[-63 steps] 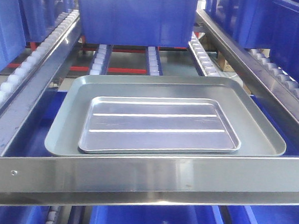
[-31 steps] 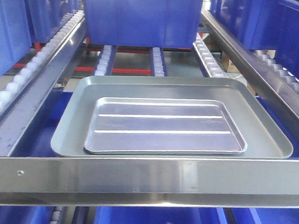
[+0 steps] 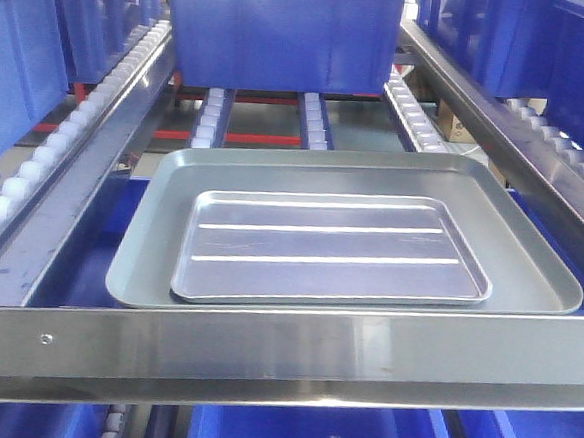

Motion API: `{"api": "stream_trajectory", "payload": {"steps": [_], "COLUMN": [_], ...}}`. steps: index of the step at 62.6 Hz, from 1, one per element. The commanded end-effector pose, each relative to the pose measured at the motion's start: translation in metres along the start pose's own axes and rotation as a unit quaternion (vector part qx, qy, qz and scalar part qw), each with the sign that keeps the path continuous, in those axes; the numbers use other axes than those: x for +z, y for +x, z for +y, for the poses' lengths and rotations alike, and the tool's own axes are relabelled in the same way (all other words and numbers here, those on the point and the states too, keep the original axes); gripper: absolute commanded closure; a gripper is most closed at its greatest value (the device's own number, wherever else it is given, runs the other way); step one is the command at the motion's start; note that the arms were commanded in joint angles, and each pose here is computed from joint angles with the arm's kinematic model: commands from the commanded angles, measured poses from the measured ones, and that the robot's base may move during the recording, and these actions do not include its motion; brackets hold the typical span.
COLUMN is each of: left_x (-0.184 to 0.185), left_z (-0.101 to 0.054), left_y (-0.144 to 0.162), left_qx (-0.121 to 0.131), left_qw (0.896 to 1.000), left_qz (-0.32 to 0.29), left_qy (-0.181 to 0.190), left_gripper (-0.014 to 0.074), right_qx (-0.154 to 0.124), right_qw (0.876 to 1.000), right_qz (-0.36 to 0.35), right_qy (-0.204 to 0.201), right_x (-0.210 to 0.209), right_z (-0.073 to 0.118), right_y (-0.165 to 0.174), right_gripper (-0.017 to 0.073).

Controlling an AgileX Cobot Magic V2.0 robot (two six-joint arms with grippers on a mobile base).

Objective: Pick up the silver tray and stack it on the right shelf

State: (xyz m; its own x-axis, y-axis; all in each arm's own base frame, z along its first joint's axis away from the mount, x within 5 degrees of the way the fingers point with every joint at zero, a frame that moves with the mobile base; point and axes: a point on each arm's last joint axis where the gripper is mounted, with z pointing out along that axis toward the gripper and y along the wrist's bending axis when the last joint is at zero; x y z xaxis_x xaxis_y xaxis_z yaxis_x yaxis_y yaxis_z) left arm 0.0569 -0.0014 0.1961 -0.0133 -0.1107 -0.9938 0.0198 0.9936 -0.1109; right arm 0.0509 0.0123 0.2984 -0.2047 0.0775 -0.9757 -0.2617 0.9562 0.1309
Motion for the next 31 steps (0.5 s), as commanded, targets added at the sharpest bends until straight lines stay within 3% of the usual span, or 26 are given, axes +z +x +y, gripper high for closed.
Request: {"api": "stream_trajectory", "payload": {"steps": [1,31], "left_x": [-0.0015,-0.0014], "left_z": [0.0011,0.0012], "left_y": [-0.0081,-0.008], "left_qx": [-0.004,-0.004], "left_qw": [0.997,0.997], "left_qz": [-0.072,-0.071], "left_qy": [-0.006,-0.008], "left_gripper": [0.0685,0.0685], "right_qx": [-0.012,-0.012], "right_qw": [0.998,0.998], "right_qz": [-0.053,-0.053], "right_qy": [-0.008,-0.008], "right_x": [-0.0021,-0.0021], "right_z": [0.0025,0.0025], "right_y": [-0.0157,-0.0158], "right_gripper": [0.0503,0.0503]}}
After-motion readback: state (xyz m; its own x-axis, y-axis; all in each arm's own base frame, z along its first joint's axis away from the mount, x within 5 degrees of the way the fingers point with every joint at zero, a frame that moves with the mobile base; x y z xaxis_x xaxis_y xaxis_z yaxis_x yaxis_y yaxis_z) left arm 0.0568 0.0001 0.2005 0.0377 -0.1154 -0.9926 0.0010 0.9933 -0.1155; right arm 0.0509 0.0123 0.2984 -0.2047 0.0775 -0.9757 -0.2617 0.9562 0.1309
